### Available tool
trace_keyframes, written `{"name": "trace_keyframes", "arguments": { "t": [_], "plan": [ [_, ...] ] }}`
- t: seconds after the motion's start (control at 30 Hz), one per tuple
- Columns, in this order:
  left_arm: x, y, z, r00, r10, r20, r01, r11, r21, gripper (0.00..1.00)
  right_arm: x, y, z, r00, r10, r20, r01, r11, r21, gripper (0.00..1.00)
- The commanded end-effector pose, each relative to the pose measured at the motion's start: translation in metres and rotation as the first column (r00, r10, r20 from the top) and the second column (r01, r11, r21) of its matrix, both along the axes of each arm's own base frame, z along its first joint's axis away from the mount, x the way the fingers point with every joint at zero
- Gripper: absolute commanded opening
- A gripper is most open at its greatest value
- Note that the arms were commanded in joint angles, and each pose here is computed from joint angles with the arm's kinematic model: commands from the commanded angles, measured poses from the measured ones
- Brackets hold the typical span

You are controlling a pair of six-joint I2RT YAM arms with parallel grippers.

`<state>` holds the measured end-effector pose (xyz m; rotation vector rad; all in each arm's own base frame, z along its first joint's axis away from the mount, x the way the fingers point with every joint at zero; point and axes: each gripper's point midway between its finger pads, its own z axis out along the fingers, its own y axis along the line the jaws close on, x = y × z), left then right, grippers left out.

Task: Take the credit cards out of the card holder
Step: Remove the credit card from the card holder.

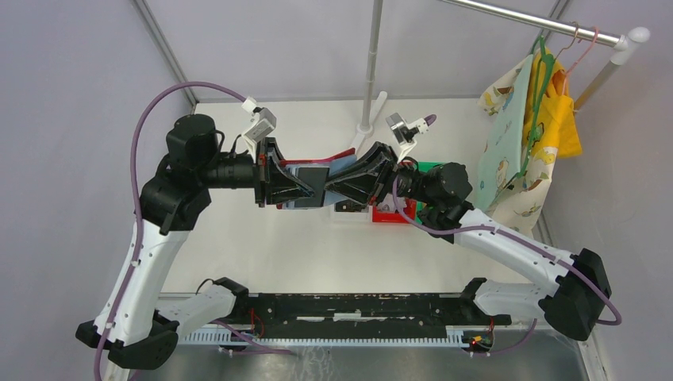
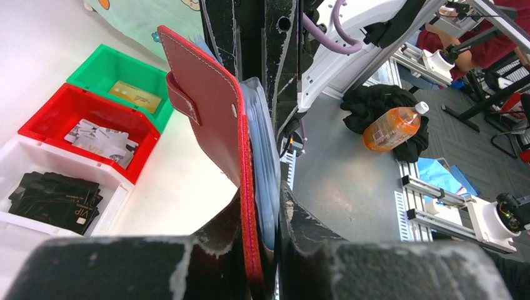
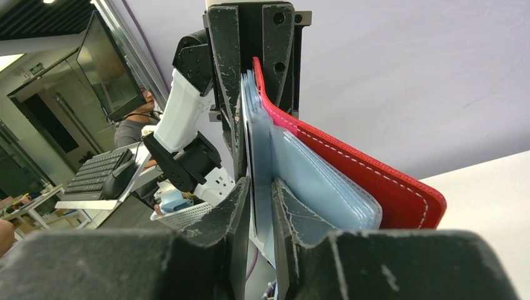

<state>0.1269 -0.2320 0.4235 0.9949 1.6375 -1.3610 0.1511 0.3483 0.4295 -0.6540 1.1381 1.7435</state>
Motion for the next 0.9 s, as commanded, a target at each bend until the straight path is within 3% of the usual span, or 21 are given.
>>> {"name": "trace_keyframes", "arguments": {
  "t": [0.0,0.17,0.27,0.33,0.5,0.87],
  "plan": [
    [-0.025,0.000,0.007,0.991,-0.127,0.041,0.129,0.991,-0.029,0.04,0.013,-0.004,0.015,0.998,-0.064,-0.015,0.065,0.995,0.075,0.24],
    [-0.022,-0.001,0.006,0.993,-0.115,0.033,0.116,0.993,-0.024,0.03,0.005,-0.002,0.021,1.000,-0.014,-0.008,0.014,0.995,0.104,0.20],
    [-0.014,0.000,0.003,0.996,-0.072,0.043,0.073,0.997,-0.005,0.04,0.005,-0.002,0.019,1.000,-0.008,-0.015,0.010,0.994,0.109,0.11],
    [-0.012,0.000,0.003,0.997,-0.059,0.039,0.059,0.998,0.004,0.11,0.006,-0.003,0.015,0.999,-0.022,-0.024,0.025,0.994,0.107,0.01],
    [-0.016,0.002,0.001,0.997,-0.073,0.016,0.073,0.997,0.023,0.23,0.009,-0.011,0.002,0.997,-0.064,-0.047,0.069,0.992,0.106,0.00],
    [-0.023,0.003,0.015,0.997,-0.077,0.026,0.078,0.997,-0.010,0.18,0.006,-0.022,-0.008,0.996,-0.055,-0.070,0.064,0.989,0.136,0.00]
  ]
}}
